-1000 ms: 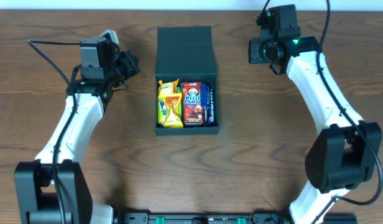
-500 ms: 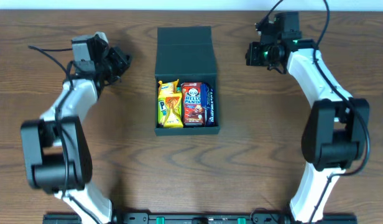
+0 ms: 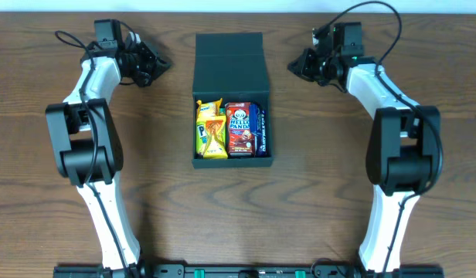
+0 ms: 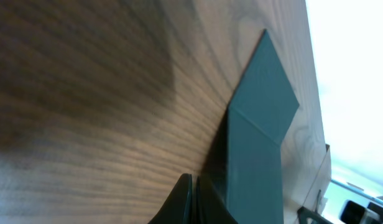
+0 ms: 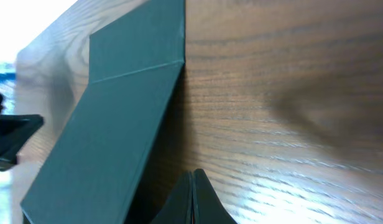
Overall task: Pack container
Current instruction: 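Grip the upright lid edges with both grippers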
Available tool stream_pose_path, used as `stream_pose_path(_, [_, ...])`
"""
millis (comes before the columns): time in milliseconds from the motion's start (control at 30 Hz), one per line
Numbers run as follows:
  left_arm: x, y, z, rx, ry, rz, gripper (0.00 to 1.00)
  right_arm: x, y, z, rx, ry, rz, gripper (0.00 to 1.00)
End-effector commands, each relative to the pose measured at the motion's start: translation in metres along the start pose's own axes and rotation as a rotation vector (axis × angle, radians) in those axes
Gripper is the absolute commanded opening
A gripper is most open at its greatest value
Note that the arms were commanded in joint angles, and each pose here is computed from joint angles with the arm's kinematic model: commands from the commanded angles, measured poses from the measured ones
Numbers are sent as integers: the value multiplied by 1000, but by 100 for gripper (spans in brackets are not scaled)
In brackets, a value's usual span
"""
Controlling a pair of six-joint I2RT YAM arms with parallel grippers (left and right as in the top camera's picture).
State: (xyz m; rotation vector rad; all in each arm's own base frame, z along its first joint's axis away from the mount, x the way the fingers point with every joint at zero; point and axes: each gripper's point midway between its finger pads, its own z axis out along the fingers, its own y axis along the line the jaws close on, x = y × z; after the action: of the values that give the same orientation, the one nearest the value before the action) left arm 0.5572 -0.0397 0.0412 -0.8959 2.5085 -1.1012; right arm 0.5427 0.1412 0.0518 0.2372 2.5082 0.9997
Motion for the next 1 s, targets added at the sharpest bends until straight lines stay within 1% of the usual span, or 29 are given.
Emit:
stream_pose_path(0, [1,-3,8,22,48,-9,6,11,-2,16,-87,63,145,2])
stream_pose_path(133, [12,0,17,26,97,-26,6,21,-5,31,-125,103,196,1])
stream_pose_path(333, [33,-7,28,31,159,-4,6,26,3,40,-149,110,169,1])
stream_pose_path(533, [47,-17,36,43,191,19,6,36,13,52,-204,148,180,1])
stream_pose_path(667, [54,-17,37,34,214,9,6,41,15,57,-209,160,189,2])
stream_pose_path(967, [65,-20,40,34,246,10,6,42,22,59,-229,160,170,1])
